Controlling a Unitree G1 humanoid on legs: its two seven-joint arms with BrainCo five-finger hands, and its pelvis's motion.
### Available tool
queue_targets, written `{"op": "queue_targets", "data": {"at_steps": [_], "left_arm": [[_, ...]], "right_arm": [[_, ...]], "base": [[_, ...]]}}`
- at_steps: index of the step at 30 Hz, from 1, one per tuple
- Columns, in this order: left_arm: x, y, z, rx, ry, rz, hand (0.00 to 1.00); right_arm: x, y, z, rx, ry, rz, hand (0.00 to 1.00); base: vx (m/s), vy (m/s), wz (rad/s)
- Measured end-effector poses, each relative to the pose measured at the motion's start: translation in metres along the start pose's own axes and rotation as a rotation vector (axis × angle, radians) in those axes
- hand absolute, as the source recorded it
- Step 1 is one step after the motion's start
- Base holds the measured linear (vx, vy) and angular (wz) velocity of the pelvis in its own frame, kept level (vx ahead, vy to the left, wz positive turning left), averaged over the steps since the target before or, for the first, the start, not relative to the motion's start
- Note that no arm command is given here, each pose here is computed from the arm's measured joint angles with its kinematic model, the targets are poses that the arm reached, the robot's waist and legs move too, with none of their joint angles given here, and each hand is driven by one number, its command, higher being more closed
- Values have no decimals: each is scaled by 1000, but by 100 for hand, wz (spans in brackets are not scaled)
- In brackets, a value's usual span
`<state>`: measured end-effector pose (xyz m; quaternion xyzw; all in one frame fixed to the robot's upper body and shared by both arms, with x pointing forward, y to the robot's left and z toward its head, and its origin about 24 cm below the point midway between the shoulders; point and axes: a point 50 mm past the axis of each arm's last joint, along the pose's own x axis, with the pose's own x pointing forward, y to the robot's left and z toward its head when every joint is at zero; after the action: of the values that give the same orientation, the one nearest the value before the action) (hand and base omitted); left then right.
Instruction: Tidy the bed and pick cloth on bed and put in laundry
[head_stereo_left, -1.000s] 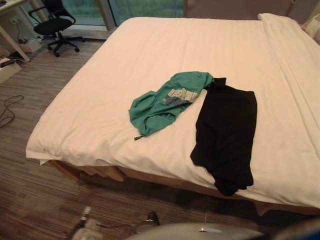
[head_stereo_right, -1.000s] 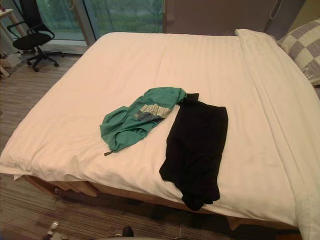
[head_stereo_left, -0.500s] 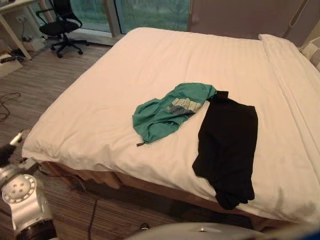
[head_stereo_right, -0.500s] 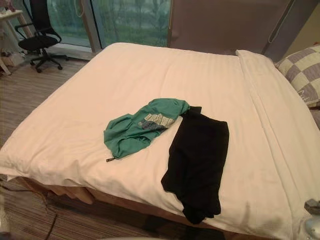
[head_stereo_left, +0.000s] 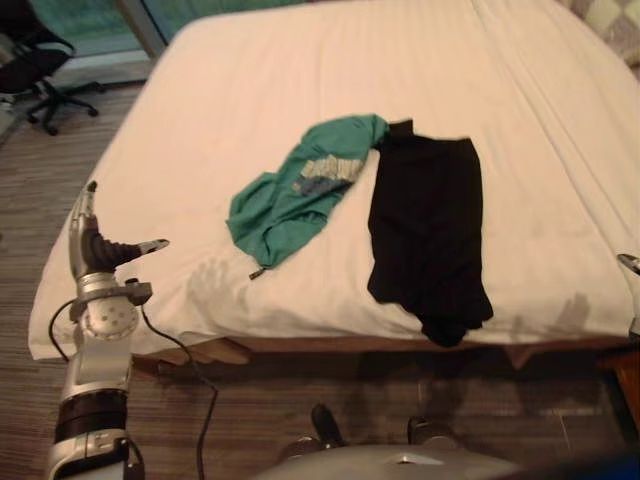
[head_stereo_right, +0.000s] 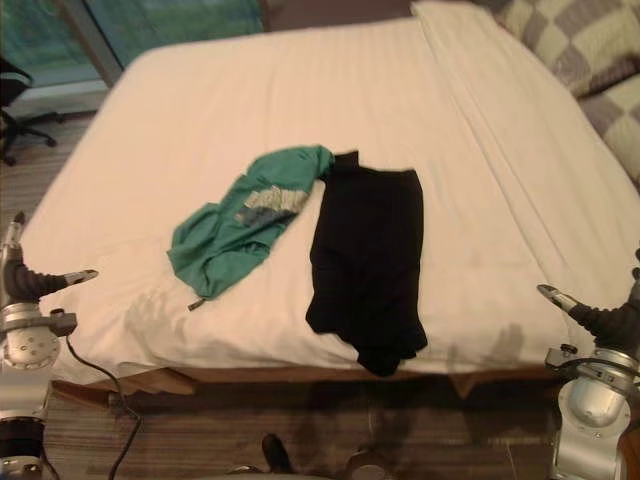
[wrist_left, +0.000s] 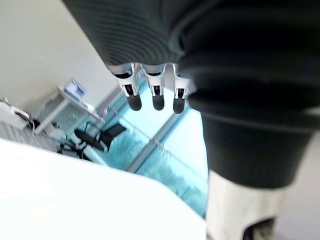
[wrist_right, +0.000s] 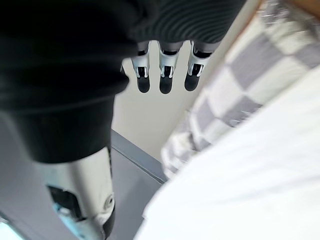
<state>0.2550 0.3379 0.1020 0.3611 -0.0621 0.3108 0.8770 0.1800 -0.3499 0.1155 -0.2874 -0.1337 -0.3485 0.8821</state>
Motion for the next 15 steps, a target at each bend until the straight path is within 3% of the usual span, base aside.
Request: {"op": "queue_targets", "data": {"at_steps": [11,15], "left_arm": [[42,2,54,-63,-28,223,0],[58,12,88,-86,-133,291,0]], "right_arm": [[2,6,73,186,-330,32,0],[-4,4,93,223,-441,59,0]], "base": [[-22,-34,-3],[76,-36,3]]}}
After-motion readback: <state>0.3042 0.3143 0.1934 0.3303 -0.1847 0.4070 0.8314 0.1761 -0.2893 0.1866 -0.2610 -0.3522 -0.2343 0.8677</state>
